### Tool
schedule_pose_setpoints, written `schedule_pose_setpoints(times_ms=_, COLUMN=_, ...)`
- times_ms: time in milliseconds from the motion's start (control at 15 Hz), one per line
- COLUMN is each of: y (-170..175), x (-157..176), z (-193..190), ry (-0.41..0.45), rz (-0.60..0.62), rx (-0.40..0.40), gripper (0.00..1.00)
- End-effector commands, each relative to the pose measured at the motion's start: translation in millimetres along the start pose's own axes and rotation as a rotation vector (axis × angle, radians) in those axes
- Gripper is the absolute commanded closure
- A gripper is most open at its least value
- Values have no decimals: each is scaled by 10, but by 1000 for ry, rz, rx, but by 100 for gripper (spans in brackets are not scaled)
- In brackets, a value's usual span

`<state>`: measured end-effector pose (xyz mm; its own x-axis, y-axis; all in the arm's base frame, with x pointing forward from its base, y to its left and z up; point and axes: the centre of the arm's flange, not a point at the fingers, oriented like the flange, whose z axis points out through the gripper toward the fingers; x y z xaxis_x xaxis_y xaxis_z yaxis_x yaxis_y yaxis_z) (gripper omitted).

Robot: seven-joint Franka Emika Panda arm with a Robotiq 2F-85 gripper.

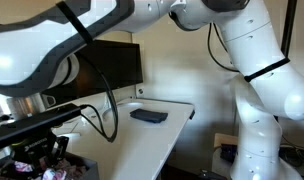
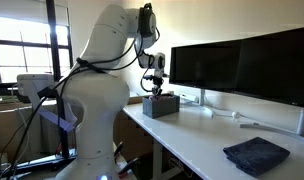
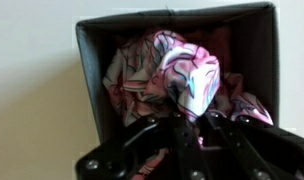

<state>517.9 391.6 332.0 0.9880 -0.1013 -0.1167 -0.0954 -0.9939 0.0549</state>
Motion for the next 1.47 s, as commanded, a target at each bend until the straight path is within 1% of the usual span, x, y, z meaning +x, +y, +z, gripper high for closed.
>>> schedule_pose_setpoints(times_ms=0, y=-90, x=-34, z=-318, ry=35, rz=16, rx=33, gripper=90)
schedule_pose_setpoints(times_ms=400, y=-271, x=19, z=-904, ry=70, rz=-1, rx=79, gripper=90)
schedule_pose_setpoints(times_ms=867, y=-426, x=61, z=-1605, ry=80, rz=-12, rx=80, gripper=90)
schedule_pose_setpoints(times_ms=1400, y=-416, x=109, z=-2504, ry=118, rz=0, rx=89, gripper=90)
